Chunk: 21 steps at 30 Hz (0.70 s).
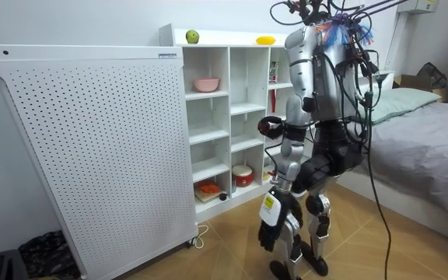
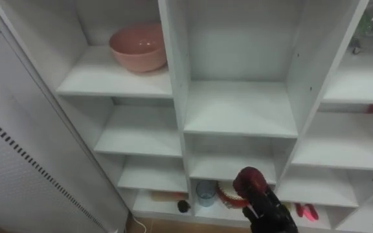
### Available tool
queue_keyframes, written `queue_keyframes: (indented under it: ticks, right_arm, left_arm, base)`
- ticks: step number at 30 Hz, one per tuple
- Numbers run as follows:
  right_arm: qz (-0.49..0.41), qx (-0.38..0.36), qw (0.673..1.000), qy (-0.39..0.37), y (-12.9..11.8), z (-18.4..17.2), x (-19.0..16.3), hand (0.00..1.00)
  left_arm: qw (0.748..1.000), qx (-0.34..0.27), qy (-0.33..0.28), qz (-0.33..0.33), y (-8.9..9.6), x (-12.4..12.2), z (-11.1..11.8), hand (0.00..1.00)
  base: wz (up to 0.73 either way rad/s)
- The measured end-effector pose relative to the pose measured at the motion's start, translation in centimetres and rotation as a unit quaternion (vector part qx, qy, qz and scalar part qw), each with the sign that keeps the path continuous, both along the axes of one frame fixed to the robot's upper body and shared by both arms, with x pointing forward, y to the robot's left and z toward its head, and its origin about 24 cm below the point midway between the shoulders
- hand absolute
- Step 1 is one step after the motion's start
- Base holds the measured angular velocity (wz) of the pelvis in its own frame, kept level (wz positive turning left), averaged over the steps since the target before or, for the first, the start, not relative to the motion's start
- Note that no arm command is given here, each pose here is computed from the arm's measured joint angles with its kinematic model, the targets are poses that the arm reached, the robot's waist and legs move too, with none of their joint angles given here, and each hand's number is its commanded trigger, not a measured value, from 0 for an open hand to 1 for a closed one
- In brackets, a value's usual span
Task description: Arrange fruit in the closet
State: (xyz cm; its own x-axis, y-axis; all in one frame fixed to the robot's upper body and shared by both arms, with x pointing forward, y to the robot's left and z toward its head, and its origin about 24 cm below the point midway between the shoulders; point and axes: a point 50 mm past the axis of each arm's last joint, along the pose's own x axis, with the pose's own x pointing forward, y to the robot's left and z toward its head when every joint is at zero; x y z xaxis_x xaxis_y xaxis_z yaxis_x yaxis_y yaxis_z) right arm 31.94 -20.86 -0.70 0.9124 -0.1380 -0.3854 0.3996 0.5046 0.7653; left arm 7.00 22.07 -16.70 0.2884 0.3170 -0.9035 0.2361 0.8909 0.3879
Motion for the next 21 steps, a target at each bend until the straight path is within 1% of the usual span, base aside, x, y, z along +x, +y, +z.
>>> queue_keyframes:
  ticks: [1,2,6,8,12,14,19,21]
  right_arm:
    - [-0.013,0.021,1.0,-0.005,-0.3,0.1,0.2,1.0]
    - [-0.023,0.039,0.999,-0.005,-0.5,0.3,0.5,1.0]
    - [-0.046,0.07,0.997,-0.005,-1.0,0.8,1.2,1.0]
    - [-0.062,0.081,0.995,-0.01,-2.0,1.3,1.4,1.0]
    - [-0.074,0.082,0.993,-0.033,-3.4,3.1,2.4,1.0]
    - [-0.077,0.073,0.993,-0.055,-4.2,4.8,3.2,1.0]
    - [-0.068,0.073,0.991,-0.09,-4.1,7.5,4.8,1.0]
    - [-0.069,0.07,0.99,-0.104,-4.6,8.8,5.2,1.0]
  left_arm:
    - [1.0,-0.001,-0.004,-0.004,-0.1,0.2,0.1,0.0]
    - [1.0,-0.006,-0.009,0.007,-0.2,0.4,0.1,0.0]
    - [0.999,-0.019,-0.022,0.013,-0.7,1.0,0.2,0.0]
    - [0.999,-0.022,-0.028,0.014,-0.8,1.3,0.3,0.0]
    - [0.999,-0.021,-0.033,0.032,-0.5,1.4,0.3,0.0]
    - [0.998,-0.016,-0.047,0.042,-0.4,1.8,0.5,0.0]
    - [0.997,-0.014,-0.062,0.044,-0.2,2.3,0.8,0.0]
    - [0.996,-0.013,-0.076,0.041,-0.1,2.9,1.1,0.0]
  base:
    - [0.1]
    - [0.08]
    - [0.04]
    - [0.02]
    - [0.13]
    - [0.32]
    - [0.14]
    - [0.12]
